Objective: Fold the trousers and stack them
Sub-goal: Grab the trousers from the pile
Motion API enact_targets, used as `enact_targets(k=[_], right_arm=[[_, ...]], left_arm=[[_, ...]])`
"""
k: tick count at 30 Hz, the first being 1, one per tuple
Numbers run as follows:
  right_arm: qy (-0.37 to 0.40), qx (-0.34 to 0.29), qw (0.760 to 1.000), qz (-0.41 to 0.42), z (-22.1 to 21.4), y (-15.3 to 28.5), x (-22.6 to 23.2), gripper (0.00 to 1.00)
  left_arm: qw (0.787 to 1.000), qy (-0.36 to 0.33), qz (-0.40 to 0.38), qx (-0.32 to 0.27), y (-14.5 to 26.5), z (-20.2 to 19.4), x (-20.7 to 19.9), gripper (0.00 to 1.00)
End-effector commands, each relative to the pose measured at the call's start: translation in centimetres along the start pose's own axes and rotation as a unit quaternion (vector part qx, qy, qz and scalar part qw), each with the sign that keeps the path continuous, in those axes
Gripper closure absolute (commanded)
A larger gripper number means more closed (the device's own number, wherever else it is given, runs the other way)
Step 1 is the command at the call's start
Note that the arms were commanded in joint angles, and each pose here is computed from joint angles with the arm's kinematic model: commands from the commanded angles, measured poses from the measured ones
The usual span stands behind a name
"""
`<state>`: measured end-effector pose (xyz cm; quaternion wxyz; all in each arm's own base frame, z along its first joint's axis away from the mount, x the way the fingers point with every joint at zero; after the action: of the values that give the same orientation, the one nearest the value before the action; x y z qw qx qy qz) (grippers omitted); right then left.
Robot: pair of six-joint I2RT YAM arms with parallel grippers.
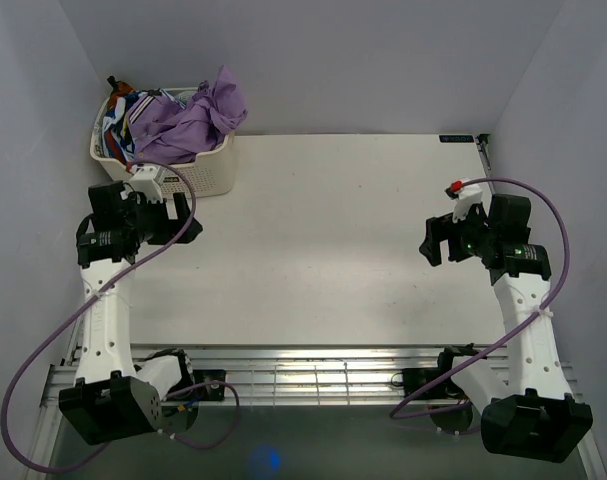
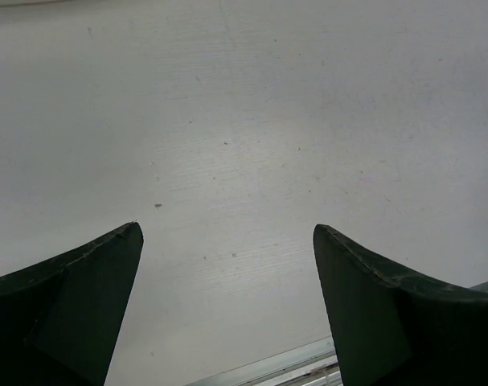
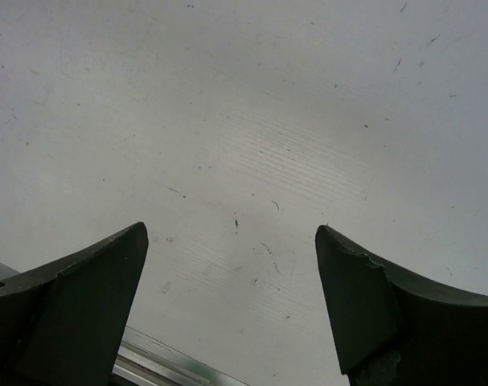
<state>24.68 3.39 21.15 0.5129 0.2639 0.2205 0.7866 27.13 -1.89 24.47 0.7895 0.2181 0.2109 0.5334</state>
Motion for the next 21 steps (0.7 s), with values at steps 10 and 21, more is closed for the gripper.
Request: enact_targets(k=[10,21], right_arm=[[0.009,-0.029,0.999,0.011,2.8,0.5,0.3,0.10],[-0.005,-0.013,1.000,0.013,2.0,-0.9,-0.2,0.10]], left_arm=[[0.985,-0.011,0.127,-0.120,-0.9,17.5,8.2,0.02],[0.978,-0.013,0.124,-0.167,-10.5,22.2,14.3,0.02]])
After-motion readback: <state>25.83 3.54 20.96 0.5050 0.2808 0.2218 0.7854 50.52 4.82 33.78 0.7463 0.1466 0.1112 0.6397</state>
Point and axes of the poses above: each gripper's point midway between its finger pads, its own y axis back along the fingers, its own x axis along the line the jaws close on, z = x × y, the point moved 2 cm from there along y, back along the fingers, and after that the axes turned 11 degrees about -y, right-handed, at the moved point
